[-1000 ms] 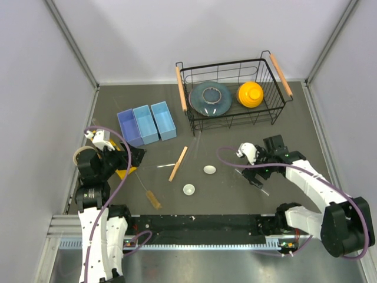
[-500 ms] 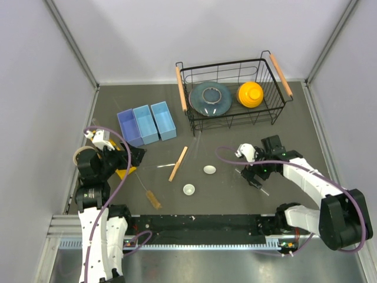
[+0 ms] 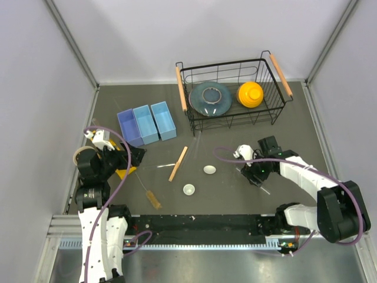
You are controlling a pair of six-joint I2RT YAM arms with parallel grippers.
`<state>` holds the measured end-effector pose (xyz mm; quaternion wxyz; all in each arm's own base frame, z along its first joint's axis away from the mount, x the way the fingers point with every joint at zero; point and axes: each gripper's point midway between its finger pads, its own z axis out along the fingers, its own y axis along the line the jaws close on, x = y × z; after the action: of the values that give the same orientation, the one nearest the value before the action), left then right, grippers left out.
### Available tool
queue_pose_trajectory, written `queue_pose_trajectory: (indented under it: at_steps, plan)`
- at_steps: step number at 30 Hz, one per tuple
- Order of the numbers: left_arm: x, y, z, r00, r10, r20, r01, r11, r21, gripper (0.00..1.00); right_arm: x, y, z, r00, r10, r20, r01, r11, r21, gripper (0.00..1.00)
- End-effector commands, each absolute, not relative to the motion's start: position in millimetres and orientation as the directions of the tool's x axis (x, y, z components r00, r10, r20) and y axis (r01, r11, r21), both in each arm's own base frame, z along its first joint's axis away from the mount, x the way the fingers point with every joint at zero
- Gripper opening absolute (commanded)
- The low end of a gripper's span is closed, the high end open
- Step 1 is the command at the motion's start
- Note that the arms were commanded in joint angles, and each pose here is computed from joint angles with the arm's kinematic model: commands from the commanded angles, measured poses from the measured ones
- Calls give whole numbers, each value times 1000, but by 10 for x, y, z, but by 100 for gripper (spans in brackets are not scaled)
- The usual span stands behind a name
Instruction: Organize the chemistry lab equipment
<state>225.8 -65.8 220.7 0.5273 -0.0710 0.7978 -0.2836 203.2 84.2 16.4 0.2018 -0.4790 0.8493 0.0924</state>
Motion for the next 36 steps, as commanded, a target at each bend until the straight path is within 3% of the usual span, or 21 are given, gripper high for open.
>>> queue_pose_trajectory:
  at_steps: [1,5,9,12,15,16,17,20,26,31,32,36]
  plan:
    - [2289,-678,2287,-402,-400,-824,227,828,-512,99,2092,856,165,-461,-777,-430,-843,534,-62,63]
    - [2282,-696,2288,-407,-399,-822,234,824,-516,99,2090,834,161,-470,-775,-422,-837,544,-67,50]
    - [2279,-743,2293,-413,-397,-820,263,810,-525,99,2092,844,164,-478,-769,-425,-832,551,-60,27]
    - [2253,-831,2277,-443,-397,-804,298,780,-550,99,2103,881,176,-487,-758,-433,-829,557,-43,18]
    - [2196,-952,2253,-500,-412,-762,325,726,-606,99,2118,931,208,-493,-745,-449,-827,562,-25,15]
    - [2172,-1010,2273,-516,-412,-751,350,698,-624,96,2120,947,221,-493,-741,-455,-827,562,-20,15]
    - [2133,-1075,2240,-546,-413,-729,369,663,-652,87,2118,975,239,-491,-736,-466,-829,559,-10,15]
    - [2023,-1244,2257,-612,-452,-650,385,548,-743,83,2097,1105,344,-479,-709,-518,-840,541,35,15]
    - [1948,-1703,2367,-633,-504,-587,428,405,-808,87,2020,1412,684,-428,-639,-639,-878,463,124,14]
    - [1861,-2254,2305,-727,-509,-462,395,240,-887,94,1932,1611,997,-383,-583,-716,-908,379,177,14]
    - [1954,-2327,2197,-744,-529,-408,330,240,-913,94,1917,1642,1076,-379,-571,-728,-911,368,185,14]
    - [2000,-2723,2258,-773,-510,-377,328,188,-926,95,1861,1769,1281,-372,-519,-770,-920,319,229,14]
